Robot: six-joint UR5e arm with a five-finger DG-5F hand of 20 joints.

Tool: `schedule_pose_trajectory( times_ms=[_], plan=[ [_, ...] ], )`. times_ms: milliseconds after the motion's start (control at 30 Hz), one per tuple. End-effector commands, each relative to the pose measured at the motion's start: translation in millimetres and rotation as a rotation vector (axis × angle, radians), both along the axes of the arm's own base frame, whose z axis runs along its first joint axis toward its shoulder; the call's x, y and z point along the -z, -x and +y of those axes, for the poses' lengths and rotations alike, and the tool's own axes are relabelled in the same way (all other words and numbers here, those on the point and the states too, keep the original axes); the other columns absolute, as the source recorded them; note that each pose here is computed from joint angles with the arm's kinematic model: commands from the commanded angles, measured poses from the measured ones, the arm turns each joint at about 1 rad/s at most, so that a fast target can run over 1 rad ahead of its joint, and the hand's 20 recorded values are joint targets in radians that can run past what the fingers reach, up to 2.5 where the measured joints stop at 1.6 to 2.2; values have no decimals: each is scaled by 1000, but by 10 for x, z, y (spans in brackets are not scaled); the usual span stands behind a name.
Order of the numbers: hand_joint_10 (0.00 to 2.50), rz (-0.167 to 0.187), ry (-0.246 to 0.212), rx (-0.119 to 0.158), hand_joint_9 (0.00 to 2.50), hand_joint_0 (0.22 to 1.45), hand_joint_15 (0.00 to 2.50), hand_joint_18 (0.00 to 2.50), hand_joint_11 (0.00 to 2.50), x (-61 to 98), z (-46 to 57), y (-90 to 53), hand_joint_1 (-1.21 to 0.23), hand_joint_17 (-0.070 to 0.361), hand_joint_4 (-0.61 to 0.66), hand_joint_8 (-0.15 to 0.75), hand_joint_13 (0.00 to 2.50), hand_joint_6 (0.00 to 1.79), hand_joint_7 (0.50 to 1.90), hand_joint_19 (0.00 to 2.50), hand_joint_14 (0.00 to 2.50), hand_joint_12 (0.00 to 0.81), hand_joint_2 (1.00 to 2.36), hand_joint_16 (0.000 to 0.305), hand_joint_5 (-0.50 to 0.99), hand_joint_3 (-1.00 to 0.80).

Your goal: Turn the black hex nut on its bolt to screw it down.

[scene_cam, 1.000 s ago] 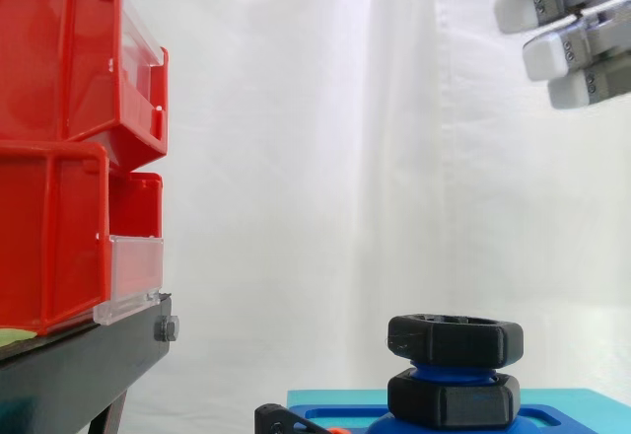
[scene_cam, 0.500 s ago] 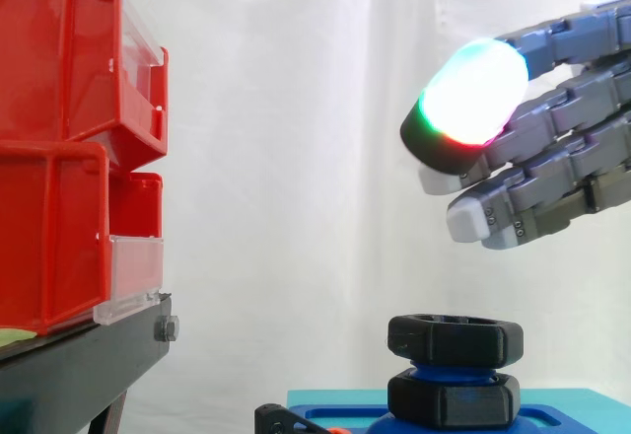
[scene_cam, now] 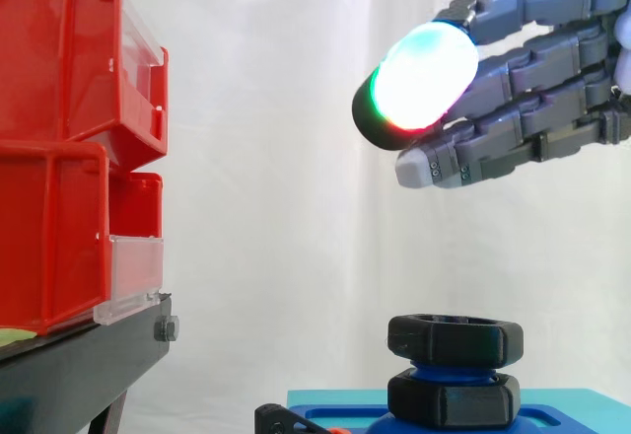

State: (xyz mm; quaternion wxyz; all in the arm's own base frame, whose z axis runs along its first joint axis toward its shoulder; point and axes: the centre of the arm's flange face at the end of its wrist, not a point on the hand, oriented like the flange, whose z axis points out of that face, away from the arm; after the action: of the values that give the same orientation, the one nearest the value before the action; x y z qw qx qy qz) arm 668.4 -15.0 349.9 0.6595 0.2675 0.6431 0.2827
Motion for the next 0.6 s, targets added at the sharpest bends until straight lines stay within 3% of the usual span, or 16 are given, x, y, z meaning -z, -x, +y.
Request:
schedule_pose_trajectory(
  times_ms=[0,133,267,333,567],
  plan=[
    [0,-1,34,0,240,512,0,163,0,46,19,-27,-416,104,148,253,309,501,698,93,1,345,1000,46,-210,-500],
    [0,26,40,-10,242,513,0,162,0,225,31,-257,-416,104,147,254,311,501,701,100,1,345,1000,46,-210,-500],
    [0,21,51,-22,252,524,0,187,0,157,51,-292,-432,102,142,252,324,501,702,119,1,346,1000,46,-208,-500],
    [0,12,74,-21,263,525,0,201,0,89,56,-316,-435,103,136,252,328,501,700,121,1,345,1000,46,-207,-500],
    [0,4,194,-10,279,525,10,239,0,92,22,-325,-438,104,143,258,351,501,709,140,0,343,1000,46,-204,-500]
  ],
)
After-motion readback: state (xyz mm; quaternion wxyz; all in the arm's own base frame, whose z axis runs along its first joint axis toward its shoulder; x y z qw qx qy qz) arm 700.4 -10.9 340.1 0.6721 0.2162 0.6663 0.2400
